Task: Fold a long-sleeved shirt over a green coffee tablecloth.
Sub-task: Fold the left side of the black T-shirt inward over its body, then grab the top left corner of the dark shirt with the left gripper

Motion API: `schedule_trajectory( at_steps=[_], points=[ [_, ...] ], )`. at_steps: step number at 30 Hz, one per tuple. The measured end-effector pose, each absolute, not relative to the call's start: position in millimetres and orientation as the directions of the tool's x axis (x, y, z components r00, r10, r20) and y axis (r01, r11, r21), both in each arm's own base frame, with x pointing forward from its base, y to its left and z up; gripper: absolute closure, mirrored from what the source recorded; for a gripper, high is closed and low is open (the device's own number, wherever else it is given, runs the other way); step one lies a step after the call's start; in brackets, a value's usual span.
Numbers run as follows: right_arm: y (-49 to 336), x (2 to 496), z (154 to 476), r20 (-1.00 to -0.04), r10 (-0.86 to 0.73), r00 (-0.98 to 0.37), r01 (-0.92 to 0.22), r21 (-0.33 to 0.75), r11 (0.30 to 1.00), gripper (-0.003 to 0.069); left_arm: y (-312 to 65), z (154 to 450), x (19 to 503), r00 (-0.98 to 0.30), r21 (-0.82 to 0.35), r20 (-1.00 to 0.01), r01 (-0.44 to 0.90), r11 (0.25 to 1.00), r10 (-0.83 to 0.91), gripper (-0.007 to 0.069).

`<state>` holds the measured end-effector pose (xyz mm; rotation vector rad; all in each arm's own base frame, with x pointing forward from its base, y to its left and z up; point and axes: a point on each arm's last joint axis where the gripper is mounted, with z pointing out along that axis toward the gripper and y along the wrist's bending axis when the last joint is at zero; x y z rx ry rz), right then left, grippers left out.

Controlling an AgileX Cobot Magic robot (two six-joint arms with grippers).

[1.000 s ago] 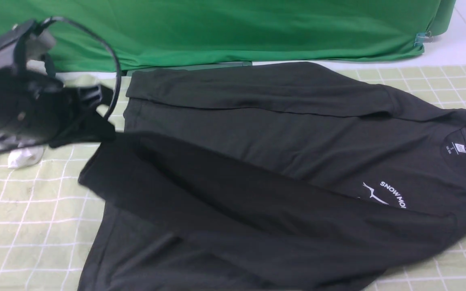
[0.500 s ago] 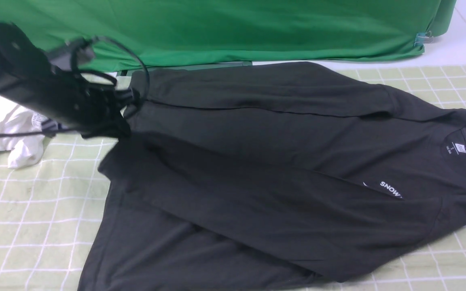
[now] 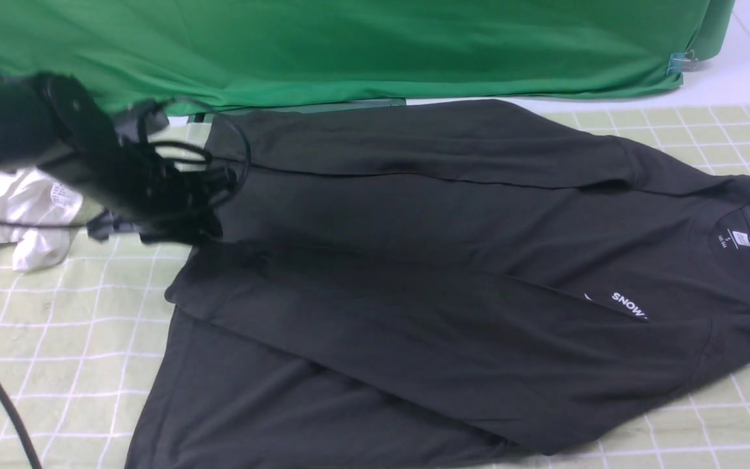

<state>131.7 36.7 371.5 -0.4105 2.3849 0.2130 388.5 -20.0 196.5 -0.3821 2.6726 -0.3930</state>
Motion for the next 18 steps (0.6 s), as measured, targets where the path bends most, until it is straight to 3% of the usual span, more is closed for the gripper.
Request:
schedule_trajectory(
  at_steps=[4, 9, 13, 18],
  points=[
    [36.7, 131.7, 371.4, -0.667, -0.233, -0.707, -0.348, 0.041, 0.937, 0.0587, -19.8, 232.1, 411.3, -0.844, -0.341, -0.43, -0.176, 0.924, -0.32, 0.0265],
    [36.8, 132.8, 371.3, -0.669, -0.232, -0.706, -0.347, 0.041, 0.937, 0.0587, -23.8, 257.2, 447.9, -0.805, -0.424, -0.45, -0.19, 0.886, -0.388, 0.0253],
    [37.5, 137.0, 369.2, -0.659, -0.232, -0.716, -0.346, 0.045, 0.937, 0.0587, -28.8, 246.5, 477.1, -0.834, -0.469, -0.36, -0.225, 0.854, -0.418, 0.0304],
    [39.0, 146.0, 363.8, -0.631, -0.234, -0.74, -0.342, 0.053, 0.938, 0.0587, -29.5, 209.9, 503.6, -0.833, -0.491, -0.243, -0.338, 0.803, -0.498, 0.035]
  ],
)
